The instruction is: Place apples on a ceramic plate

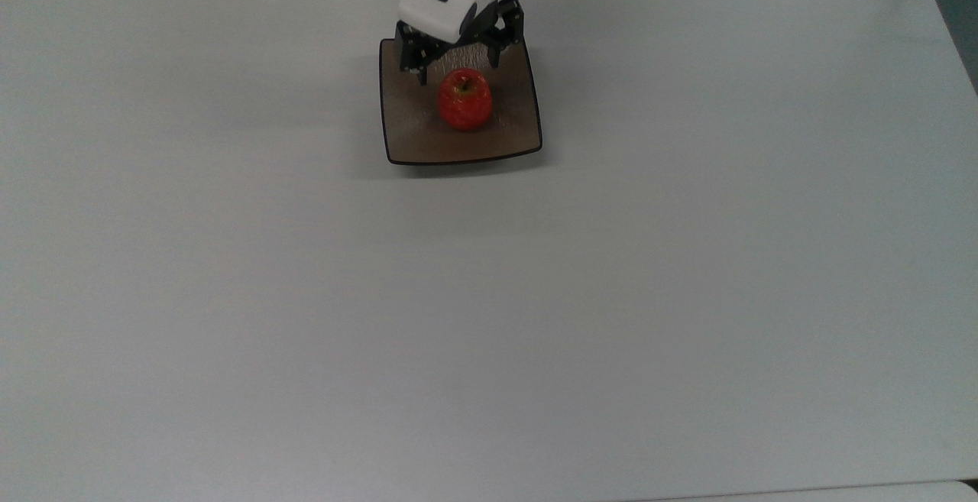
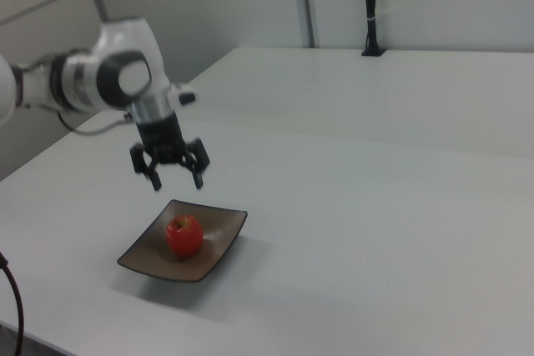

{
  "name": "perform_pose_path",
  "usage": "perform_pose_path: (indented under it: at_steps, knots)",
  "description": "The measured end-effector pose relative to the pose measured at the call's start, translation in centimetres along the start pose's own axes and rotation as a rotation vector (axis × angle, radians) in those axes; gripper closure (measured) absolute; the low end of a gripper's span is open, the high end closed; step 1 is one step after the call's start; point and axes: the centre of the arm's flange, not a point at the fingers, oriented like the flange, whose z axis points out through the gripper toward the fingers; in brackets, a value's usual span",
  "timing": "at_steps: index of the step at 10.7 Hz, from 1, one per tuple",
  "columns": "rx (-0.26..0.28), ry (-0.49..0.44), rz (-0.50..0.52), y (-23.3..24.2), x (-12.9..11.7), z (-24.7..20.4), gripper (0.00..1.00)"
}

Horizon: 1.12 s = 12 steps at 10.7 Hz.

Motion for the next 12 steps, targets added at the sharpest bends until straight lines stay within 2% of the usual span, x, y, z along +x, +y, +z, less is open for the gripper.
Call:
perform_pose_path:
  at_steps: [3, 6, 8, 9, 11, 12]
  knots:
    - [-0.006, 0.020, 0.035, 1.5, -1.1, -9.7, 0.00]
    - [0.003, 0.010, 0.086, 3.1, -3.8, -17.1, 0.00]
    - [0.060, 0.031, 0.151, 5.0, -5.8, -20.5, 0.00]
    - [0.119, 0.058, 0.227, 6.9, -6.7, -21.4, 0.00]
    - [0.197, 0.074, 0.309, 10.1, -7.7, -21.0, 0.00]
    - [0.208, 0.090, 0.336, 11.3, -7.7, -20.4, 0.00]
